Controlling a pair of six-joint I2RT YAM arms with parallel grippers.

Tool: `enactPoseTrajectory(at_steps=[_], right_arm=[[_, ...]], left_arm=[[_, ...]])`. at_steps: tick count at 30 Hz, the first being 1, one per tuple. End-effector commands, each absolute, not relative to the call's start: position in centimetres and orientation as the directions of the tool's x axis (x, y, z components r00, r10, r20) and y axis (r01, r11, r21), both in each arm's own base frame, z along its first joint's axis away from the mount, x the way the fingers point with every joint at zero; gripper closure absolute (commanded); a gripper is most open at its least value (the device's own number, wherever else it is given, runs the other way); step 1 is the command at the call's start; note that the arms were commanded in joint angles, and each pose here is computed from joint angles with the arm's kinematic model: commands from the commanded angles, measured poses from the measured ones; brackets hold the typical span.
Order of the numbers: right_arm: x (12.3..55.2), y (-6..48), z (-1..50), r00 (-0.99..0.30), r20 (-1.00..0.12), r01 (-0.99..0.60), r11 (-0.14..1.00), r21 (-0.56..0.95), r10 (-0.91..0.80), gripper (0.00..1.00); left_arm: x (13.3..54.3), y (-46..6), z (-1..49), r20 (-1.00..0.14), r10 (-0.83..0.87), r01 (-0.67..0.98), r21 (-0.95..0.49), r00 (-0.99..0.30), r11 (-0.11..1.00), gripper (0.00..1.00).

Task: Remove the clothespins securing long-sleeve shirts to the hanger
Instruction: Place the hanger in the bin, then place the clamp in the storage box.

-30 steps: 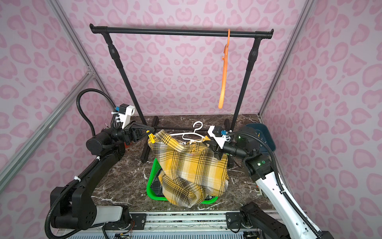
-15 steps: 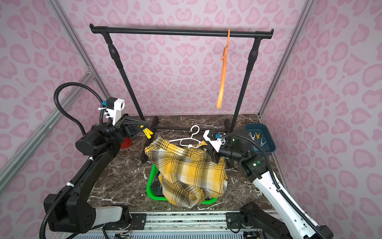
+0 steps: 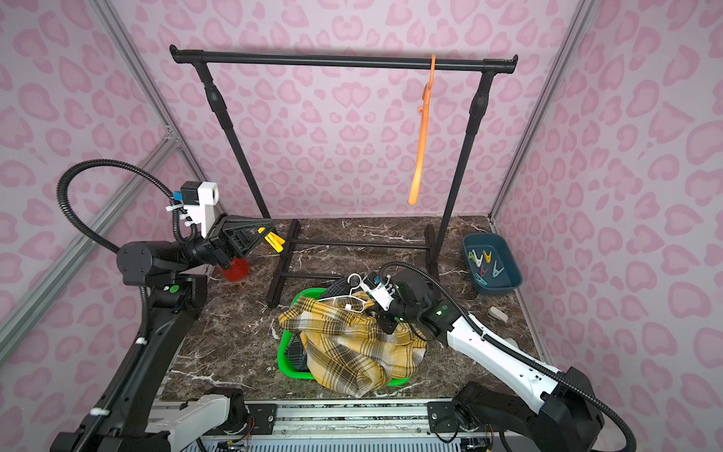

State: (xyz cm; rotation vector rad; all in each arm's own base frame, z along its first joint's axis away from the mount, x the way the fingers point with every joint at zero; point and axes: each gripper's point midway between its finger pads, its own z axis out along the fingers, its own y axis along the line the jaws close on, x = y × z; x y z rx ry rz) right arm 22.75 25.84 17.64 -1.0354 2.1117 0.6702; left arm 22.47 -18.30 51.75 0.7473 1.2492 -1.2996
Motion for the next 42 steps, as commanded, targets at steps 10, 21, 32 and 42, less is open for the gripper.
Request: enactPoseTrajectory(at_steps=[10,21,32,42], right_arm=[[26.7,23.6,27.2,-0.316,-0.879,-0.675,0.736,-0.056,-0.357,0.02],[26.6,33.4,35.3,-0.026,-0.973,-0.727,0.673,-0.138,-0.228,0.07],[29.0,41.8,37.5,0.034,-0.987,-0.81,0.575,-0.119,-0.157,0.11],[30.3,44.6,37.1,0.027,-0.99,-0.825,0.555,-0.102,-0.142,0.19]], left_arm=[[30.1,-17.0,42.2,-0.928,-0.188,0.757,-0.37,-0.321,0.538,0.97],[32.0,-16.6,40.8,-0.911,-0.217,0.663,-0.405,-0.35,0.63,0.96],[31.5,-17.0,40.6,-0.908,-0.215,0.669,-0.411,-0.36,0.619,0.96],[31.3,-17.2,40.6,-0.907,-0.218,0.679,-0.415,-0.361,0.606,0.97]])
